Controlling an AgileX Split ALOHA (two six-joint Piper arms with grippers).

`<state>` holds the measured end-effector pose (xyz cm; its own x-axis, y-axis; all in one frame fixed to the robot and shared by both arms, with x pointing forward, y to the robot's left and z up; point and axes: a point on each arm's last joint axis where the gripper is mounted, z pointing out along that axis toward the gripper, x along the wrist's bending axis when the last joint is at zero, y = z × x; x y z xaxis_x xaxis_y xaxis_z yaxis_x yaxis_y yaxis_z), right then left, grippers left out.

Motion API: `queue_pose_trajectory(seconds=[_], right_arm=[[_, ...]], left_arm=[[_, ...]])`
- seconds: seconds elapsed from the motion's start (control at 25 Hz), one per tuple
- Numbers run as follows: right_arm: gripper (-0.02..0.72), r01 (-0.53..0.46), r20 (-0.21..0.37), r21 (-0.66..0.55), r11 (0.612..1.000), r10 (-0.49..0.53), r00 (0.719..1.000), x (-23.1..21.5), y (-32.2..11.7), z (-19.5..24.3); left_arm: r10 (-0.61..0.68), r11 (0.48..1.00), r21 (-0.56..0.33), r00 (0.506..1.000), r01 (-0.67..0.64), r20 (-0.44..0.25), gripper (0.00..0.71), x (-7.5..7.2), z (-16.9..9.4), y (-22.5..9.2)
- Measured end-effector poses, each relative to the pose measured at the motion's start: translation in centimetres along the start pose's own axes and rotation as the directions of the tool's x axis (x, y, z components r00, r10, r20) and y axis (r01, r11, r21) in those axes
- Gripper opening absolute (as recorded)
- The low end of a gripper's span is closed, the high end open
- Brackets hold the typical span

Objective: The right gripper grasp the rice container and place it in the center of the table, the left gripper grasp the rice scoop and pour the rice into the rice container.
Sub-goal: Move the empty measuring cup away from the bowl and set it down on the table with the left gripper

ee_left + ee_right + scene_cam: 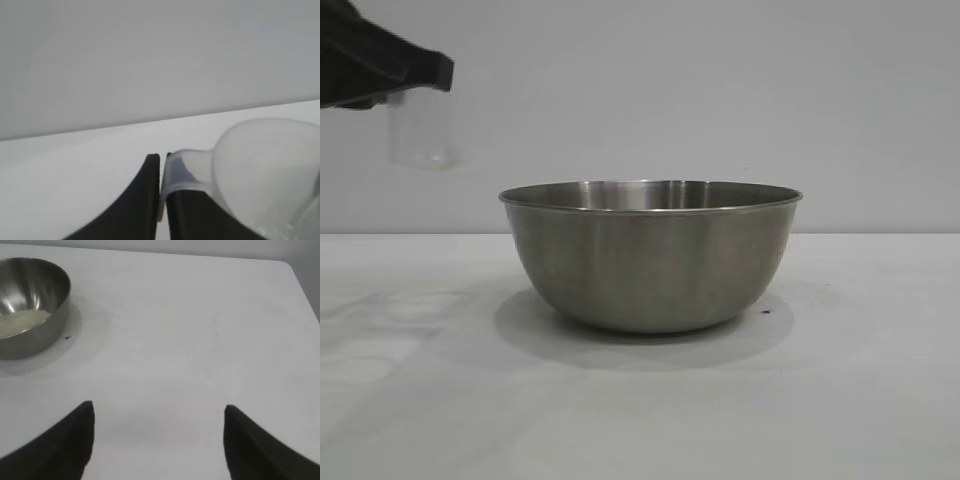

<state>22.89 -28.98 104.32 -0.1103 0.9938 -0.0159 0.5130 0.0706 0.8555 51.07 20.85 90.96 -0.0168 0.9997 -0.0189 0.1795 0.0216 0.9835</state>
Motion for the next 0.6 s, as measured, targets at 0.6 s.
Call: queue_pose_trajectory(seconds=[0.6], right_arm=[[0.475, 0.0, 0.0, 0.0, 1.0, 0.0, 1.0, 0.0, 0.0, 0.0]], left_arm=[[-0.066, 0.988, 0.137, 0.997, 0.072, -0.048, 0.0, 0.3, 0.6, -4.5]])
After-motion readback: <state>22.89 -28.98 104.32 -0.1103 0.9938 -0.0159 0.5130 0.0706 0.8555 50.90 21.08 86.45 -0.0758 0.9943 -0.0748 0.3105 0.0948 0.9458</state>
